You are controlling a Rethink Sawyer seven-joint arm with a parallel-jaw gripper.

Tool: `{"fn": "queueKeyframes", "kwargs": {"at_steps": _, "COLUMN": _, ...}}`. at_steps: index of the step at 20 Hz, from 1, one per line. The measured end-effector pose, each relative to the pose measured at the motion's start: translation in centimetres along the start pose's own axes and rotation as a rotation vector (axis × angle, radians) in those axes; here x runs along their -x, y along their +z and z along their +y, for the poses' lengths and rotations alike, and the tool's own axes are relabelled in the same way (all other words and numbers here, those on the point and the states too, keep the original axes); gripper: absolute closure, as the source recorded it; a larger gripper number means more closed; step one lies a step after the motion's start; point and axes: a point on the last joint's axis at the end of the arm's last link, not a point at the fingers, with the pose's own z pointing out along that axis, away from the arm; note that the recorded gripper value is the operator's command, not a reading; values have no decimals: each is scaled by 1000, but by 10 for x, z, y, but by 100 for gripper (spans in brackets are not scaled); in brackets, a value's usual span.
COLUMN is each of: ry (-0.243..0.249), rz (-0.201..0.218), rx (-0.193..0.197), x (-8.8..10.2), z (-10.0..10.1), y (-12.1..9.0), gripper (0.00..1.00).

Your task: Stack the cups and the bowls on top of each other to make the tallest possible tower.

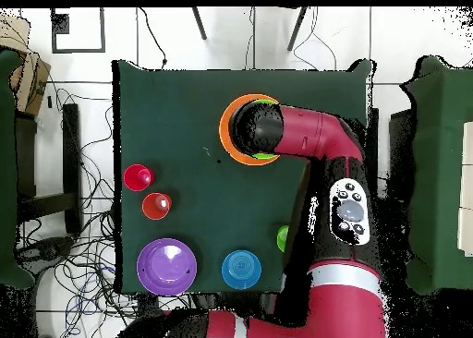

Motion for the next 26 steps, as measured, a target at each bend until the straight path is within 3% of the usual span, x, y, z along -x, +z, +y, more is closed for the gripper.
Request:
{"fn": "queueKeyframes", "kwargs": {"at_steps": 7, "ry": -13, "rz": -10, "rx": -15, "x": -6, "z": 0, "y": 13, "gripper": 100}}
{"fn": "queueKeyframes", "kwargs": {"at_steps": 26, "ry": -48, "rz": -34, "rx": -60, "x": -17, "z": 4, "y": 8, "gripper": 100}}
